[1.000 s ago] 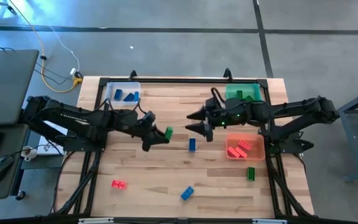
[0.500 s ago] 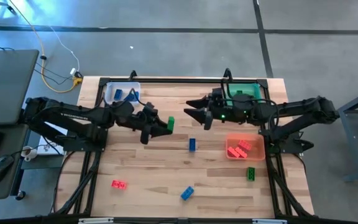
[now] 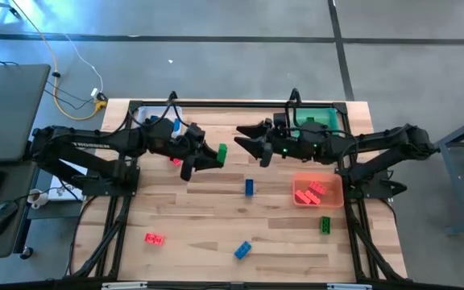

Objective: Sort & place blocks by color
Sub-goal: Put the green game piece into the green bin

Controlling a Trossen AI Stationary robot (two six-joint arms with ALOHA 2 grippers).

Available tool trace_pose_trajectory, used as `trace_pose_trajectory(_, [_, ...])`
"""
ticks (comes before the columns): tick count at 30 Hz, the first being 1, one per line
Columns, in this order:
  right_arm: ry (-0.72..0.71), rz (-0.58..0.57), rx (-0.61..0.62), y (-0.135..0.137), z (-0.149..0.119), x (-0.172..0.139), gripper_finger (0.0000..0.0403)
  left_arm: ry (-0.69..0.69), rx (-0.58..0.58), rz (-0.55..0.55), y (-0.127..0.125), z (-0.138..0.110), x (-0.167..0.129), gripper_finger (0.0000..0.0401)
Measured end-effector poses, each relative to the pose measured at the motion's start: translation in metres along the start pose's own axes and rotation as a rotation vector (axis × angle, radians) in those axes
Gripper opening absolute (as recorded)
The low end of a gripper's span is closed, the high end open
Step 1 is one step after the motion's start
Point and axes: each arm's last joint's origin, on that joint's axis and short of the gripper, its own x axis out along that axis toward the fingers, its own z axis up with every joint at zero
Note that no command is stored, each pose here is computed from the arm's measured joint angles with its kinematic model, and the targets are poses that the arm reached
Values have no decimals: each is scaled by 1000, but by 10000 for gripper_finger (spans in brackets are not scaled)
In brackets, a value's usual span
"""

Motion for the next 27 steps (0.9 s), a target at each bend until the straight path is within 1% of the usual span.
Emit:
trace_pose_trajectory(3, [22,-5,6,-2,-6,3,278,11,-1,-8,0,0,0,104])
trace_pose_trajectory(9, [73,61,6,-5,-21,14,278,57,-13,8,5,-6,6,104])
trace_pose_trajectory(12, [85,47,4,-7,-29,18,278,84,-18,12,7,-9,9,104])
trace_pose_trajectory(20, [138,40,-5,-11,-46,25,278,89,3,3,7,-9,9,104])
trace_pose_trajectory(24, [169,67,-4,-12,-50,27,278,96,2,9,7,-10,9,104])
trace_pose_trajectory(27, [176,66,-5,-12,-53,28,277,101,1,11,8,-10,9,111])
